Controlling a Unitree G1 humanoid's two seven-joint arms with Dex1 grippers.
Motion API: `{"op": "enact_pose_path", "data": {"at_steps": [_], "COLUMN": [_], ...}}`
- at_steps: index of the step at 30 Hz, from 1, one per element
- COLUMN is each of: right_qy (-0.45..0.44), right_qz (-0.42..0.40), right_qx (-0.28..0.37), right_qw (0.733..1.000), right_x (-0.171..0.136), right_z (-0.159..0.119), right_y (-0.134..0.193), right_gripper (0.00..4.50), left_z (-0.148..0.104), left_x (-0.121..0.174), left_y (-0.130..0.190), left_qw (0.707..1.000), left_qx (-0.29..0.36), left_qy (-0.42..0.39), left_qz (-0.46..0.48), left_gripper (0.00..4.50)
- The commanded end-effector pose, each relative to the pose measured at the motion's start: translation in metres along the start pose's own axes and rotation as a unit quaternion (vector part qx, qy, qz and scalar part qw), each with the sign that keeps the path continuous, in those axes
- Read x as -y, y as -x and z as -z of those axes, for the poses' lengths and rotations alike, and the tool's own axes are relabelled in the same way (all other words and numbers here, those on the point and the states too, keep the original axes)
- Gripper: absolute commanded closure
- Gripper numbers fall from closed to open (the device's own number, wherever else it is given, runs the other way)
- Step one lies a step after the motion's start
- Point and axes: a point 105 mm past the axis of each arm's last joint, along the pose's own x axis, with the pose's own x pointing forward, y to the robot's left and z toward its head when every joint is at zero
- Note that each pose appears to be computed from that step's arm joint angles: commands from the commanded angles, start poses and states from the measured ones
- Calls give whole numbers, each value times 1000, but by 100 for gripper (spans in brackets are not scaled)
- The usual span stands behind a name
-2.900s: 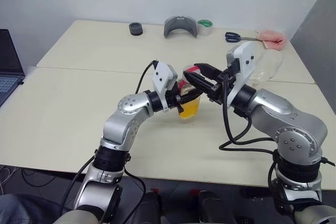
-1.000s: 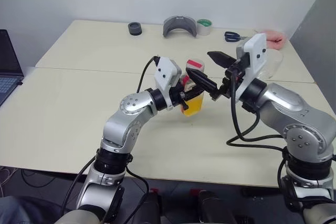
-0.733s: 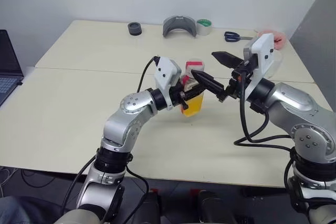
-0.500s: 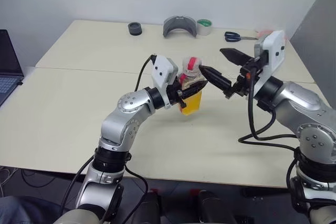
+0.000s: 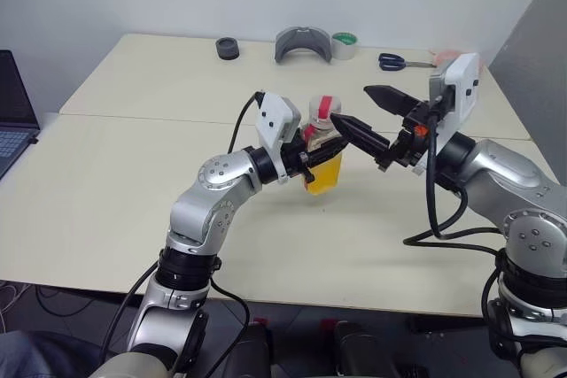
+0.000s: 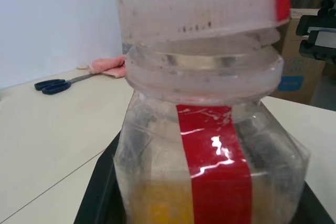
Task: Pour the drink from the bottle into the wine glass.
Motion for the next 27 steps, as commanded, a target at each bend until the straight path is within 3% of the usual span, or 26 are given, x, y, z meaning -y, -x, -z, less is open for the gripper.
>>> {"op": "enact_pose_path", "data": {"at_steps": [1,22,25,27], "right_qy": [2,-37,-42,-44], "right_qz": [-23,-44,-48,-50], "right_qx": [24,56,57,58], "right_qw": [999,997,996,996], "right_x": [-10,-13,-15,-16], "right_z": [-9,-13,-13,-13], "right_y": [-3,-26,-26,-25], "right_gripper": [4,4,63,137], "left_z": [-23,-22,-22,-22], "left_x": [5,13,13,13], "left_y": [-2,-2,-2,-2], "left_qw": [999,999,999,999], "left_qx": [35,32,31,31], "left_qy": [-27,-25,-25,-25], "left_qz": [14,29,29,30], "left_gripper": [276,276,276,276]}}
